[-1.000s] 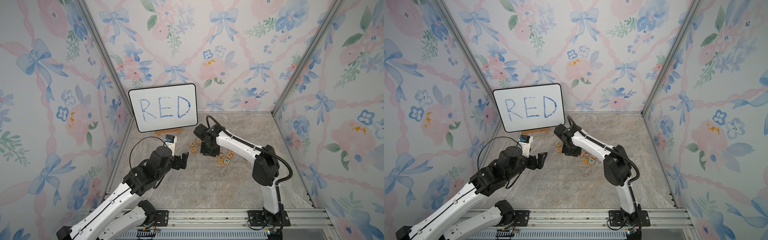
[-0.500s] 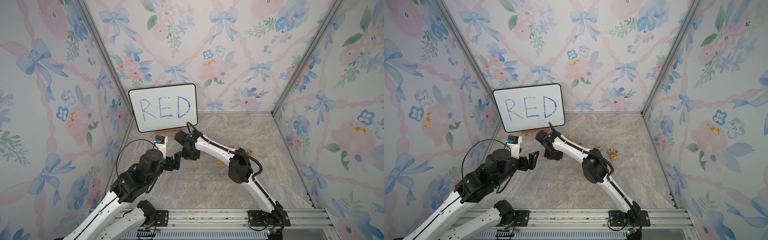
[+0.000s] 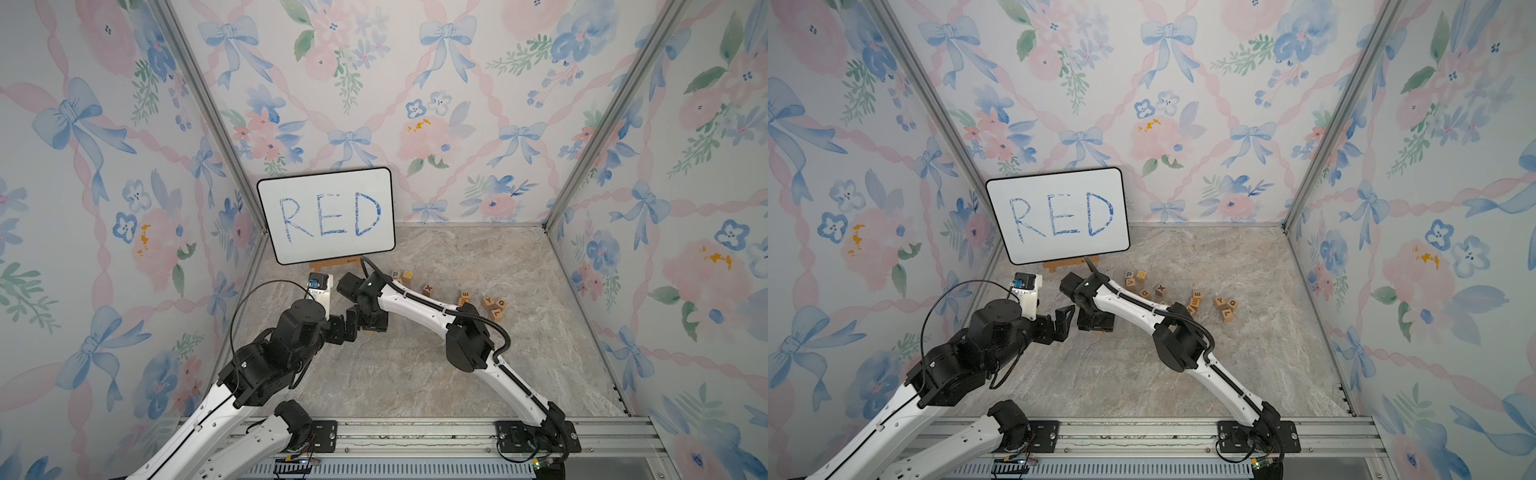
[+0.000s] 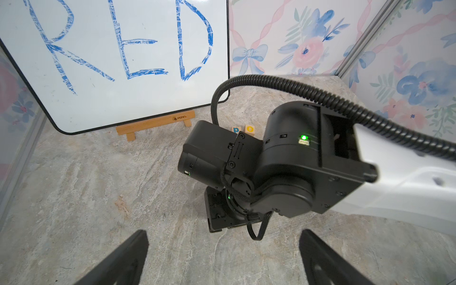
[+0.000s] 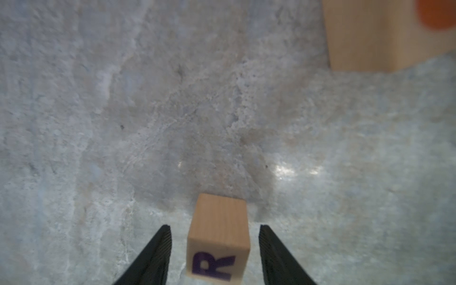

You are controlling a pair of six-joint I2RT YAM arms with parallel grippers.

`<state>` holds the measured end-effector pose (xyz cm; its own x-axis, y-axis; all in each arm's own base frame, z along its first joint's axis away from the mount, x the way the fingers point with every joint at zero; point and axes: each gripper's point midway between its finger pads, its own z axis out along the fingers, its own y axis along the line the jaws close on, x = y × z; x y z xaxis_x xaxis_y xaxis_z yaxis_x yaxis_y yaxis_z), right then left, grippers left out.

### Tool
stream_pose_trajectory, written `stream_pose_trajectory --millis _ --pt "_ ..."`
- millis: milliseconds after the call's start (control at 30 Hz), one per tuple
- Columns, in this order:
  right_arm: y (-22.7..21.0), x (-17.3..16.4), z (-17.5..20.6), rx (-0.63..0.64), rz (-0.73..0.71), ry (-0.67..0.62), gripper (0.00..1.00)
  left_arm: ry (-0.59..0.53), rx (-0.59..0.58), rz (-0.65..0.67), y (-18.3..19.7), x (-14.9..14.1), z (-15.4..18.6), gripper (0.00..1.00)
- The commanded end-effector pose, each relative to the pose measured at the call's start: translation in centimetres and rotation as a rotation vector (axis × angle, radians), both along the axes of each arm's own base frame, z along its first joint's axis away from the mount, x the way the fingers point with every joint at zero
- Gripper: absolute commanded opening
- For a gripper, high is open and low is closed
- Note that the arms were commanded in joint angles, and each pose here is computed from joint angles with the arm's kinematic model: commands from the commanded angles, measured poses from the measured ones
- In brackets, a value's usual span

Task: Assemble the uppercase word "red" with letter blocks
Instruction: Place the letter block at the center of the board.

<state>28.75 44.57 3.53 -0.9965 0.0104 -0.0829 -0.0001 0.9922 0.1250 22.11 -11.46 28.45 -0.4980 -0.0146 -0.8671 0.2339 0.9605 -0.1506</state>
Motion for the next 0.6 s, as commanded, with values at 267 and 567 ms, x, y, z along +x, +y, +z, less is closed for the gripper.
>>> stream_pose_trajectory --millis 267,567 --pt "0.3 0.0 3.2 0.058 0.067 -0.052 0.81 -0.022 -0.02 0.049 0.9 0.1 1.6 0.98" --pt "0.6 -0.1 7.0 0.158 0.118 -0.111 0.97 -0.009 -0.021 0.062 0.7 0.6 1.4 0.98"
